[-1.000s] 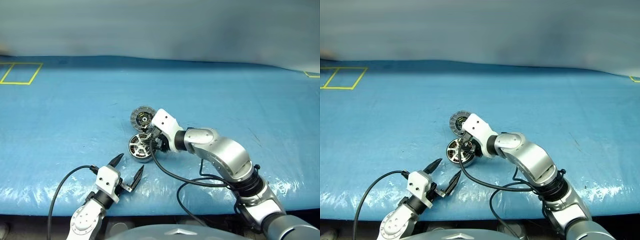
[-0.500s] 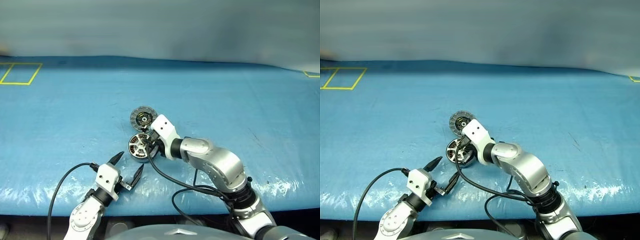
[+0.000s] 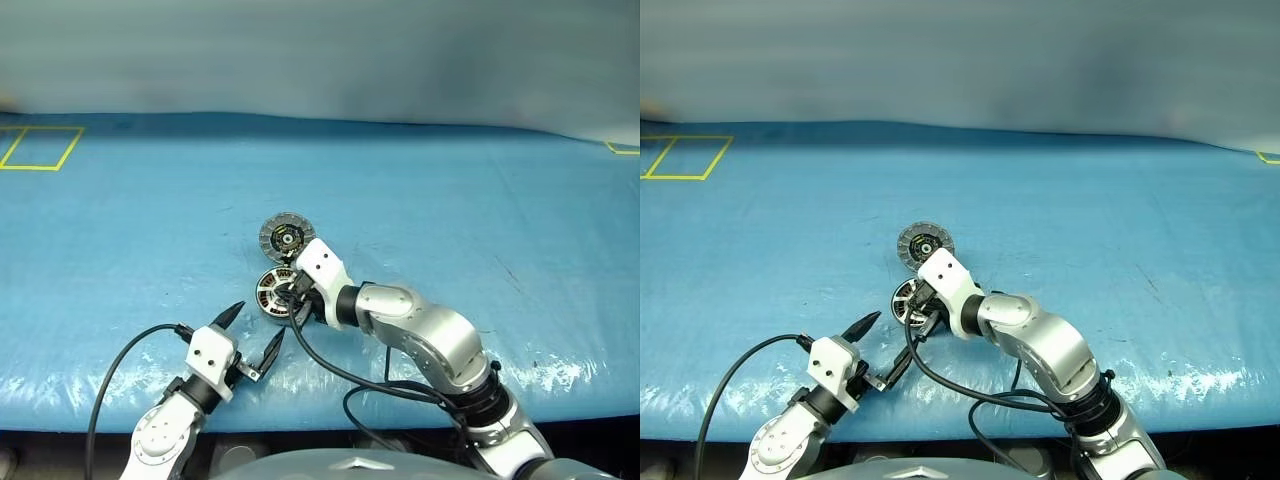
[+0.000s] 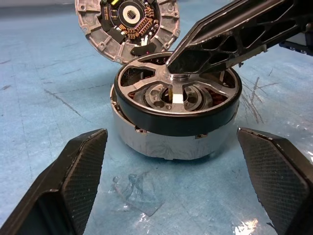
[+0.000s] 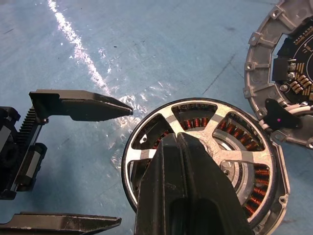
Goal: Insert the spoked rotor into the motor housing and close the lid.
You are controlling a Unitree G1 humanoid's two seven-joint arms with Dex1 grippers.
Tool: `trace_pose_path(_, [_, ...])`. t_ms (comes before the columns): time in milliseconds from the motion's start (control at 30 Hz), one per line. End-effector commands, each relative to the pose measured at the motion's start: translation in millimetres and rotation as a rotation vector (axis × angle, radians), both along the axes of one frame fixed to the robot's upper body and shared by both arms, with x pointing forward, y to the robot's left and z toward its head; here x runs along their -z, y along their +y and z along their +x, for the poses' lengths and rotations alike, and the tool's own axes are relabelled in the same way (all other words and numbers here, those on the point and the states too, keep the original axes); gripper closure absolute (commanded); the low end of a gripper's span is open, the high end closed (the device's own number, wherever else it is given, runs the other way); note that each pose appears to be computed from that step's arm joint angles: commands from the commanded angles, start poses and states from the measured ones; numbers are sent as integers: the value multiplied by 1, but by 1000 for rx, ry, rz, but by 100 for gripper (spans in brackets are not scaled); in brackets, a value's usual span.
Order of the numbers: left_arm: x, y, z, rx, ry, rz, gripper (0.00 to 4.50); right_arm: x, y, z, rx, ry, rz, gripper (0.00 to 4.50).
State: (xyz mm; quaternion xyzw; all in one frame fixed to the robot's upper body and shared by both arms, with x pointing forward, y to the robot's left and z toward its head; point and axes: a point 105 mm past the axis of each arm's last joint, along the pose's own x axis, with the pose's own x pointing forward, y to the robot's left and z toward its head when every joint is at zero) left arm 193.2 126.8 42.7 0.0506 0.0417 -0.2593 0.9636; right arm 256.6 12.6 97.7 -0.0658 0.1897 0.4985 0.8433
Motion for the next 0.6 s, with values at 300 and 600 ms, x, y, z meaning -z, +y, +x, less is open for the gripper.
trace_pose_path(300, [-14,-3,1,7,-52,-8,0,-6,-3,2,-25,-49,-16,446])
trace_pose_path(600, [-14,-5,2,2,-52,-20,0,-25,-2,-3,-78,-89,-12,287])
